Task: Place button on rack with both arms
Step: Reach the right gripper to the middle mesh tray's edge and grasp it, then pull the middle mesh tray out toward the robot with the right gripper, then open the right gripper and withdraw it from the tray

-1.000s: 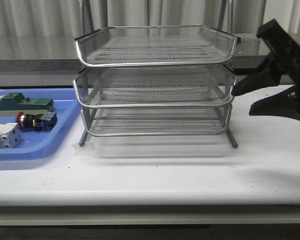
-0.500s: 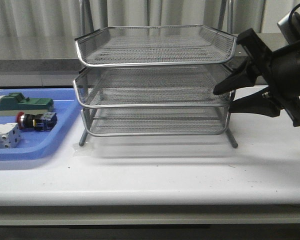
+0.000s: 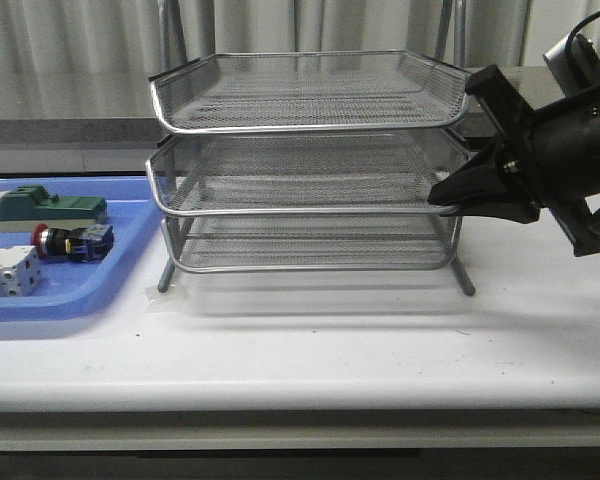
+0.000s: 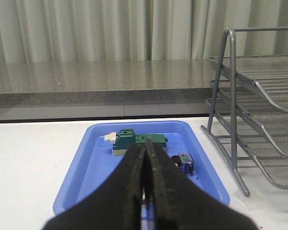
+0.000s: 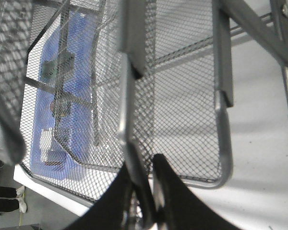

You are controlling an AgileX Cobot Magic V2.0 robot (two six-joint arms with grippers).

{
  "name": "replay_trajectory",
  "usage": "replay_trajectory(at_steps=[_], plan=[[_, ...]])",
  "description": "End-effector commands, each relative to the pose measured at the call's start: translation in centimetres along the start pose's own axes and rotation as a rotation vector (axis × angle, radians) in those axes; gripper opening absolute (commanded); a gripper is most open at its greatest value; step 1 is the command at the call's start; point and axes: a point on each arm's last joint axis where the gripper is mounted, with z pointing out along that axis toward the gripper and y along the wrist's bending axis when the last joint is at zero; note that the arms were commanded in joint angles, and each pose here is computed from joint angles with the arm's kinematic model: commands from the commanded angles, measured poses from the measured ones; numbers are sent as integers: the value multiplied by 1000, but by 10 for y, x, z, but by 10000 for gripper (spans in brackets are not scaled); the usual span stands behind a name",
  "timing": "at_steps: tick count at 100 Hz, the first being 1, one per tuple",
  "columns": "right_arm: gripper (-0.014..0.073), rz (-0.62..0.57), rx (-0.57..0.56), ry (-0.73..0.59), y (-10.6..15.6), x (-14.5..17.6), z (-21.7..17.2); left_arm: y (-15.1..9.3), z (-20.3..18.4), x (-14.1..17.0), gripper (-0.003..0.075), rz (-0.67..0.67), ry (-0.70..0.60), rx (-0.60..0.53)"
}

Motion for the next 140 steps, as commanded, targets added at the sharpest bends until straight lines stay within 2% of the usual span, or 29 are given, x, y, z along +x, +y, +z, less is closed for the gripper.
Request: replay_trajectory(at_steps=[1, 18, 44, 72, 91, 96, 103, 115, 122, 127, 140], plan=[[4, 4, -93, -37, 16, -9, -6, 0, -1, 2, -20, -13, -83, 10], [5, -12, -70, 7, 10, 1, -6, 0, -1, 2, -20, -13, -83, 10], [5, 0, -23, 100, -9, 41, -16, 0, -1, 2, -20, -13, -83, 10], [5, -30, 38, 101, -12, 80, -48, 0, -1, 2, -20, -13, -83, 10], [11, -62, 45, 72, -8, 87, -60, 0, -1, 2, -20, -13, -83, 10], [40, -67, 41, 65, -6, 86, -62, 0, -1, 2, -20, -13, -83, 10], [133, -76, 27, 54, -2, 85, -64, 0, -1, 2, -20, -13, -83, 10], [389, -98, -9, 40, 5, 85, -68, 0, -1, 2, -20, -13, -83, 10], [501, -120, -33, 31, 11, 85, -72, 0, -1, 2, -20, -13, -83, 10], [527, -147, -47, 25, 15, 85, -76, 0, -1, 2, -20, -13, -83, 10], [504, -245, -52, 45, 23, 90, -86, 0, -1, 2, -20, -13, -83, 10]])
